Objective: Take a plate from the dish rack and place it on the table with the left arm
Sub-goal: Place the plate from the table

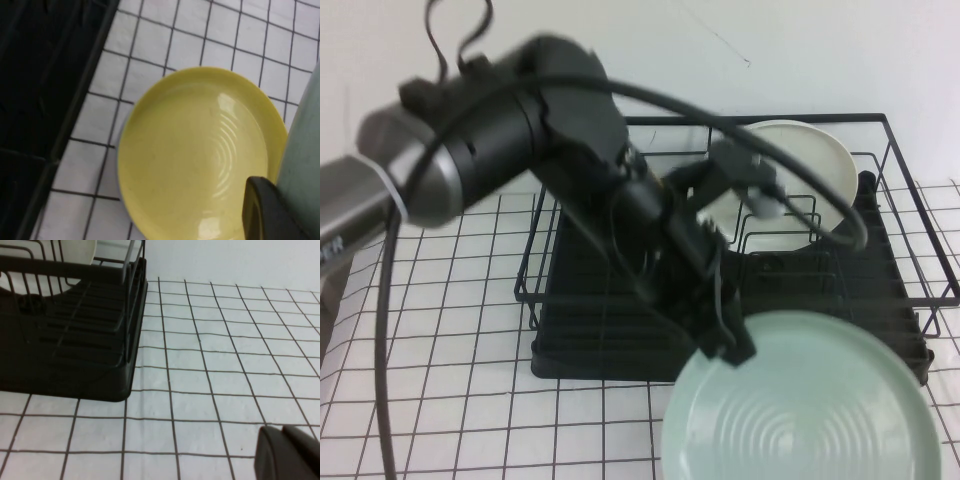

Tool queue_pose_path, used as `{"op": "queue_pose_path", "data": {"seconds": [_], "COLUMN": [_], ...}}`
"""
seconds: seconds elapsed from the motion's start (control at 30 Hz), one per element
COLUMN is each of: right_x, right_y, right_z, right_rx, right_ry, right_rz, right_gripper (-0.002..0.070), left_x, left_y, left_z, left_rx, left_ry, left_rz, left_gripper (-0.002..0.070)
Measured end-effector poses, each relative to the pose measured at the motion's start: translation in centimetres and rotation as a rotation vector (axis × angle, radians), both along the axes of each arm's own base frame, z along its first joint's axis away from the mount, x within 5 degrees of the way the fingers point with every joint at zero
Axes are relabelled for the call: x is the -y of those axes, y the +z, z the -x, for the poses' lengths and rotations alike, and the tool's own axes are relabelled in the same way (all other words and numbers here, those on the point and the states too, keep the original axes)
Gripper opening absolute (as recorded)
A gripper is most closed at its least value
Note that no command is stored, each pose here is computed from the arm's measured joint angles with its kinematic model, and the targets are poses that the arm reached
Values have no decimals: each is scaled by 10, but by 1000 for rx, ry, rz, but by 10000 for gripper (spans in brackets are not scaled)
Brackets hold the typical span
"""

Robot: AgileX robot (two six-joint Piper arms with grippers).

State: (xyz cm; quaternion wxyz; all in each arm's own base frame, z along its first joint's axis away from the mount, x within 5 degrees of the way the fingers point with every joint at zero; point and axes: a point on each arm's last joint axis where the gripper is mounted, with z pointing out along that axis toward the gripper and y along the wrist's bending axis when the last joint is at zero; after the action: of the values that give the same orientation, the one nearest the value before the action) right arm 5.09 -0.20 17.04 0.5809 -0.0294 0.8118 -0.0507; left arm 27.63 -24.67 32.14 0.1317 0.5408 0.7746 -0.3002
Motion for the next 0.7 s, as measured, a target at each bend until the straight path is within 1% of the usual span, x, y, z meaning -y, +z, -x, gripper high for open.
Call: {"op": "queue_pose_path", "data": {"seconds": [0.1,0.2,0.47,0.6,0.7], "right_x": [0,0,0,0,0], "right_y": [0,0,0,0,0], "right_z": [0,0,0,0,0], "right_rx": [0,0,0,0,0], "right_ry": [0,0,0,0,0], "right_rz": [0,0,0,0,0], "right_gripper": [-1,-1,-1,-1,-1], "left_x": [1,1,8,10,10], "left_y": [-25,-43,-70,-84,-86], "left_z": [6,6,-9,-13,-14], "left_rx": [-47,-53,-33,-53,-57], "left_ry": [20,56,136,142,138], "left_rz": [-33,-47,-51,-71,-78], "left_gripper": [45,45,45,45,45]}}
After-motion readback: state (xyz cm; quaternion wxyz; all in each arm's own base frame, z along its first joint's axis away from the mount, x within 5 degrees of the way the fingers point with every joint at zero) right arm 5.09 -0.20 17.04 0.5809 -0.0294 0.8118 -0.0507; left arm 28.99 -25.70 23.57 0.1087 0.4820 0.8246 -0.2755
